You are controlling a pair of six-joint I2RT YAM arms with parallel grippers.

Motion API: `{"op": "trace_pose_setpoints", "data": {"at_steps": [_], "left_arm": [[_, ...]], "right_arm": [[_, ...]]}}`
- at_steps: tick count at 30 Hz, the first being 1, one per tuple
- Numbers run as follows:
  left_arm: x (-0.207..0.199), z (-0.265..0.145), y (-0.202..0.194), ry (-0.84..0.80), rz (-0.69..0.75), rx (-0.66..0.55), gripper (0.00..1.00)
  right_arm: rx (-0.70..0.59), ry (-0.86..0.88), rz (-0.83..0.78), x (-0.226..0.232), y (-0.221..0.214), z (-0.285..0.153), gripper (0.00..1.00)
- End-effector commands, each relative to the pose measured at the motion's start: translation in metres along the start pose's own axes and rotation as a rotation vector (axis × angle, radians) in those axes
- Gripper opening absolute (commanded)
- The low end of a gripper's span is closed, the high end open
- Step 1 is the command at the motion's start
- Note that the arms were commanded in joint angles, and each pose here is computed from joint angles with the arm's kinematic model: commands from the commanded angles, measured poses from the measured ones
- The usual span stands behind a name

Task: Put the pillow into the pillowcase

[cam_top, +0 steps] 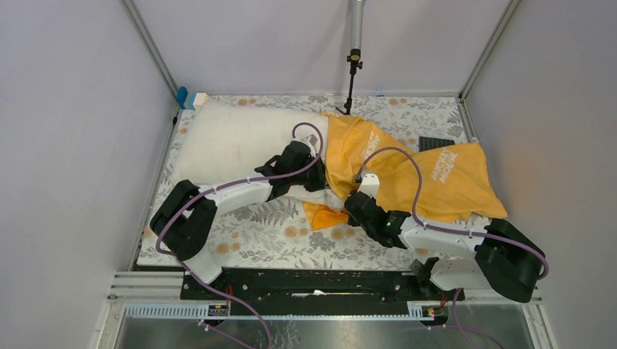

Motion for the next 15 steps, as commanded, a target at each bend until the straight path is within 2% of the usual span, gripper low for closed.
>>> {"op": "trace_pose_setpoints", "data": {"at_steps": [1, 2, 6, 9, 15], "left_arm": [[-0.015, -0.005, 0.024, -0.049, 0.008, -0.116, 0.0], [-0.017, -0.005, 0.025, -0.06, 0.006, -0.12, 0.0], [-0.027, -0.007, 0.029, -0.116, -0.014, -0.135, 0.0], [-0.04, -0.01, 0.04, -0.145, -0.016, -0.165, 0.0], [-0.035, 0.008, 0.053, -0.091, -0.007, -0.175, 0.0]], "right_arm": [[-0.023, 0.042, 0.036, 0.008, 0.007, 0.0, 0.07], [-0.007, 0.082, 0.039, 0.012, 0.008, -0.004, 0.0], [0.0, 0.234, 0.014, 0.039, 0.014, -0.036, 0.0], [0.035, 0.272, -0.02, 0.047, 0.005, -0.056, 0.0], [0.022, 0.442, -0.002, 0.07, -0.012, -0.093, 0.0]]}}
Point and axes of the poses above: each gripper's point midway between its finger pads, its own z axis out along the fingers, its own x axis along the line the jaws close on, y = z × x, the point moved 10 cm from there along -z, back along the fingers
